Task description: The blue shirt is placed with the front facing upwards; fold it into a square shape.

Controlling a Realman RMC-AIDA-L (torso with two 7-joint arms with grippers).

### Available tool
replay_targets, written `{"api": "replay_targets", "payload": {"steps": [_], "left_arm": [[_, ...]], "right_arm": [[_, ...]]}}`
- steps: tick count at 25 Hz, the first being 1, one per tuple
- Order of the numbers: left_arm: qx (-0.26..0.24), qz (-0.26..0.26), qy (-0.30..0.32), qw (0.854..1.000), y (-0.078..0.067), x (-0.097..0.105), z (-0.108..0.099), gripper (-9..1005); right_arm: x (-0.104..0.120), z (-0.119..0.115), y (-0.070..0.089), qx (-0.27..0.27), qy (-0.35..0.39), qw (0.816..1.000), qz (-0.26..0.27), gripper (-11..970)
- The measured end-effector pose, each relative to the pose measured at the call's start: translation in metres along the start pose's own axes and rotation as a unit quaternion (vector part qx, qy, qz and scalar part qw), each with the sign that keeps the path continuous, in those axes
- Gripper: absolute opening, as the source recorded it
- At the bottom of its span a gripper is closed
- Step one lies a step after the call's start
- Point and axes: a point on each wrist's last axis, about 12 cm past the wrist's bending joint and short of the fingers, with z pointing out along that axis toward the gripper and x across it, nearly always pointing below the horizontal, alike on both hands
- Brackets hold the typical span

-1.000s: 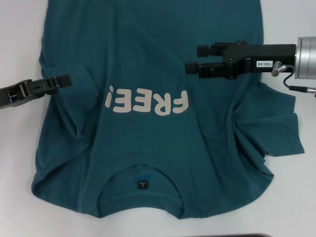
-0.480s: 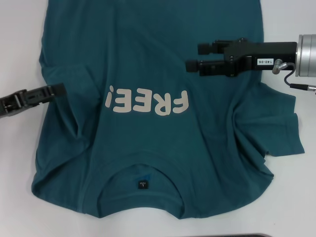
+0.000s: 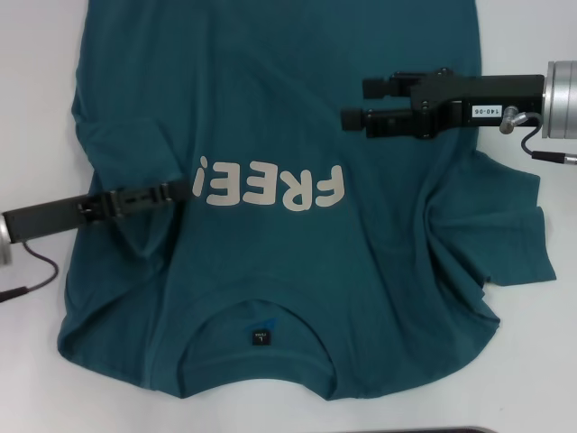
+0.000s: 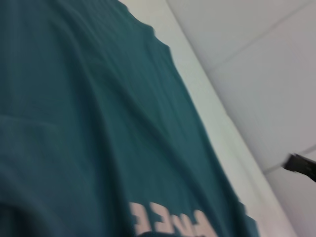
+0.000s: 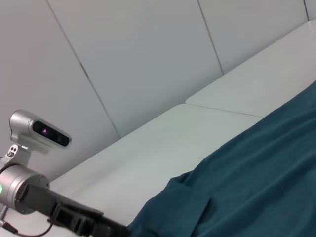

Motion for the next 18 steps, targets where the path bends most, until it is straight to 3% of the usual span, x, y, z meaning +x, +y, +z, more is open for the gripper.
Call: {"api": "replay_targets", "payload": {"steps": [9, 18], "left_arm": [[0.057, 0.01, 0.046, 0.997, -0.018, 0.004, 0.024, 796], [0.091, 0.023, 0.001, 0.996, -0.022, -0.006, 0.009, 796]], "right_arm": [[-0.001, 0.0, 0.001, -0.002, 0.0, 1.0, -0.001, 850], [0.003, -0.005, 0.0, 0.002, -0.002, 1.0, 0.01, 851]]}}
